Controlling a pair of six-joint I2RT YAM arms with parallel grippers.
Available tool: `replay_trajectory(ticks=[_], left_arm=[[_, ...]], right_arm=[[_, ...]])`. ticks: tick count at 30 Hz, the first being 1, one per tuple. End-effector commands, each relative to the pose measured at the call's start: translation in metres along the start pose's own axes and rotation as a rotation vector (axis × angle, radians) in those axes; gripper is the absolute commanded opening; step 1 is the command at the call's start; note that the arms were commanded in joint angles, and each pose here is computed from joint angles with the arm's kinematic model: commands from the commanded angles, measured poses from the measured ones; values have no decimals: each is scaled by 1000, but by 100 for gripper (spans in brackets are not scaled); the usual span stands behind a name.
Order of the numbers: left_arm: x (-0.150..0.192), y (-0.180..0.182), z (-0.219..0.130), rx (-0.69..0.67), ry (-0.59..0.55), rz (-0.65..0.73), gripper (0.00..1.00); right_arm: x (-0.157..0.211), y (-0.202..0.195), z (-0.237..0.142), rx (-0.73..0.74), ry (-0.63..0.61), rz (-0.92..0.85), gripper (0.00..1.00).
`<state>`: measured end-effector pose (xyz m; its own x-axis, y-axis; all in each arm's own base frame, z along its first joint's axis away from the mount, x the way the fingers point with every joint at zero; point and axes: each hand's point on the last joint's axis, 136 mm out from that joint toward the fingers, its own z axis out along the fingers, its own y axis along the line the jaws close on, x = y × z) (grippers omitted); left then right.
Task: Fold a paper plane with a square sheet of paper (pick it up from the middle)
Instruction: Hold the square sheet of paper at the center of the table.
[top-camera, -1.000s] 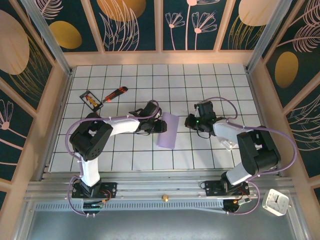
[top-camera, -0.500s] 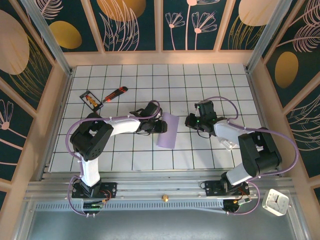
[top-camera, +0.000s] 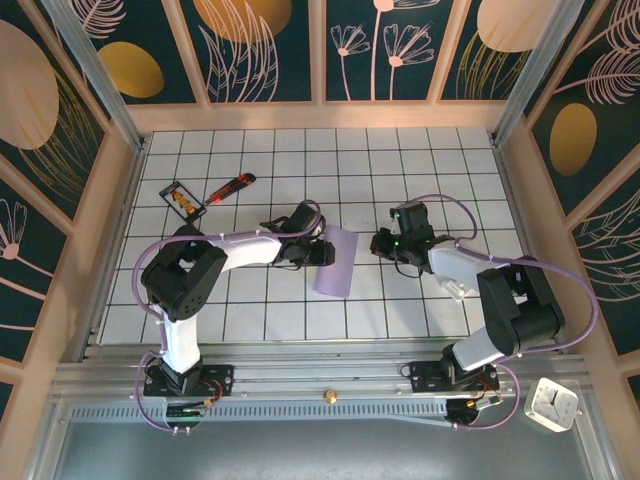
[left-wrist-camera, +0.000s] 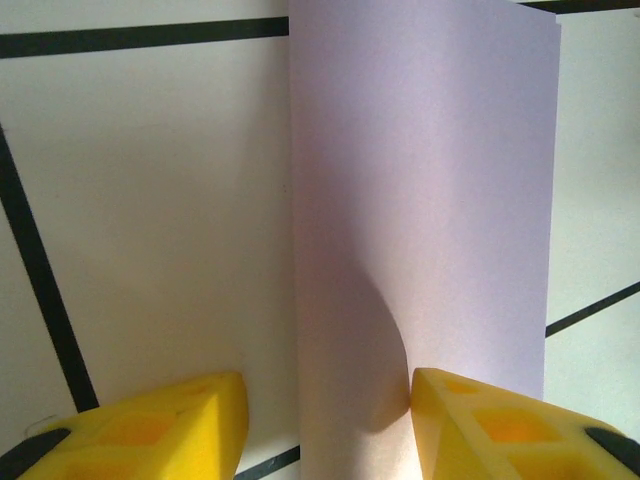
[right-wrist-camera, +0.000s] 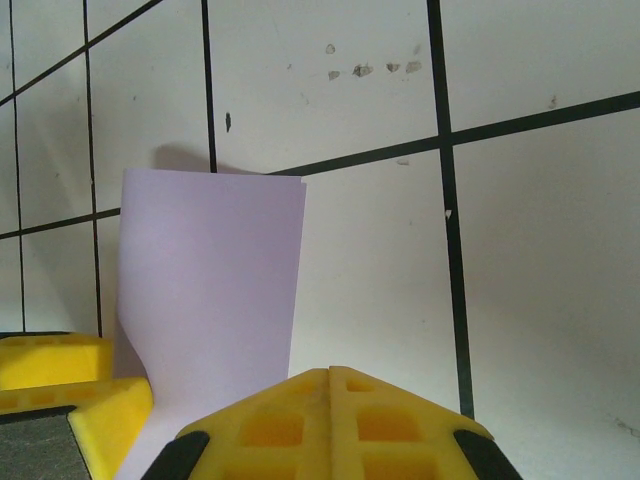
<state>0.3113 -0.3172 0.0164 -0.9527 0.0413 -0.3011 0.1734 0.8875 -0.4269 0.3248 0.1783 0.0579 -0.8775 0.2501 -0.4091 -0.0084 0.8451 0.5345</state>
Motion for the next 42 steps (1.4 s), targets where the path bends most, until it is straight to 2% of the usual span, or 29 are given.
replay_trajectory(ticks=[1, 33, 42], left_arm=[[50, 9, 35, -6, 163, 19, 49], [51, 13, 36, -28, 167, 25, 48], [52, 14, 37, -31, 171, 27, 48]], right_arm=[[2, 1, -3, -15, 0, 0, 0], [-2, 3, -5, -25, 4, 1, 0], [5, 16, -3, -99, 26, 21, 0]])
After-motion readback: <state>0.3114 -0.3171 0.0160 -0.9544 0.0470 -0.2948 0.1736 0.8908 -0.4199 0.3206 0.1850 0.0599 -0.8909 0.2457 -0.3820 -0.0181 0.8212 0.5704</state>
